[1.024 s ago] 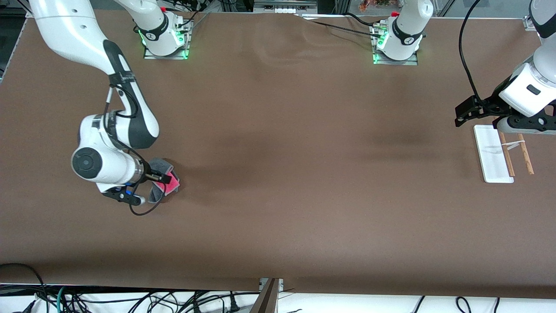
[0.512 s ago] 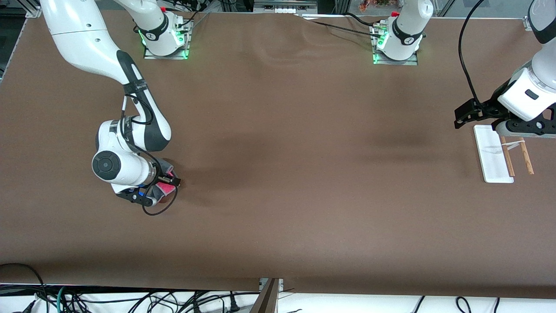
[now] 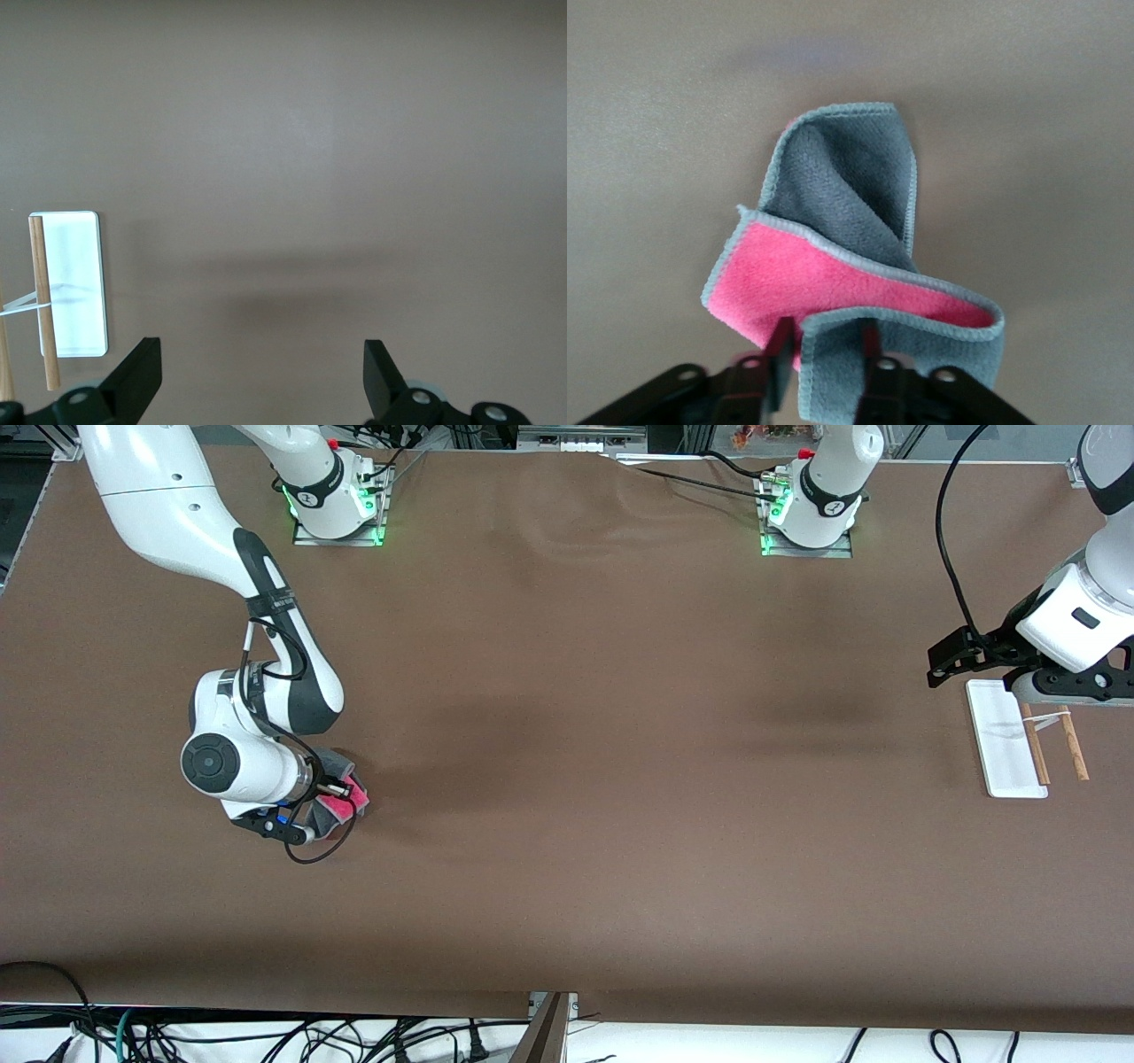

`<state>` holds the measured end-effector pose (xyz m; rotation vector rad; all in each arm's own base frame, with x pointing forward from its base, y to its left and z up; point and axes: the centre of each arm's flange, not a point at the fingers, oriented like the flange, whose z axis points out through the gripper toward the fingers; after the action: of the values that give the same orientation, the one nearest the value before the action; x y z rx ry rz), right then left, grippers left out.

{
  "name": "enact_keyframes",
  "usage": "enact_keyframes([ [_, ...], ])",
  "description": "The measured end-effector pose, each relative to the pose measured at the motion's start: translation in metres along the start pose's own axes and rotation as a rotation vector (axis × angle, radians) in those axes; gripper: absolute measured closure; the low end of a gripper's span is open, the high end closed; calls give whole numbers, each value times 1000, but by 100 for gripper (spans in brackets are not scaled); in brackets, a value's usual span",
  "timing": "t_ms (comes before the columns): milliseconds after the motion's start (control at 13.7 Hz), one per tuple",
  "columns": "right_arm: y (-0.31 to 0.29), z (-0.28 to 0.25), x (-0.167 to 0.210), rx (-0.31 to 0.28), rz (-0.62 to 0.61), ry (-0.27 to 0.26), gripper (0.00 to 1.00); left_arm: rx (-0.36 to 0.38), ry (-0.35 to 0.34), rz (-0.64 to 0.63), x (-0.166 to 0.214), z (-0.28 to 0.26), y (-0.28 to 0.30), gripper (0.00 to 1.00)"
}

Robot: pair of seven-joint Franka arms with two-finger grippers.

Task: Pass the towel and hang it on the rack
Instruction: 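Close the right gripper on the towel's corner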

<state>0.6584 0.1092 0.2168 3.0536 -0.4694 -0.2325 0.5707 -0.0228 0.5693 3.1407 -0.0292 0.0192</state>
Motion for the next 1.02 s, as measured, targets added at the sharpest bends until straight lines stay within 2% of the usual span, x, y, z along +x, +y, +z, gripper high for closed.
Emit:
enact_keyframes([
  [146, 0, 0, 0, 0, 0, -1, 92, 0, 0, 0, 0, 0, 0, 0],
  [220, 0, -1, -1, -1, 0, -2, 98, 0, 0, -1, 0, 0, 0, 0],
  [732, -3, -28, -8, -4, -8, -24, 99, 0, 0, -2, 0, 0, -1, 0],
  [878, -10, -46, -13, 26, 3, -58, 99, 0, 0, -3, 0, 0, -1, 0],
  [1024, -20, -71, -18, 90, 32, -118, 99, 0, 0, -3, 0, 0, -2, 0],
])
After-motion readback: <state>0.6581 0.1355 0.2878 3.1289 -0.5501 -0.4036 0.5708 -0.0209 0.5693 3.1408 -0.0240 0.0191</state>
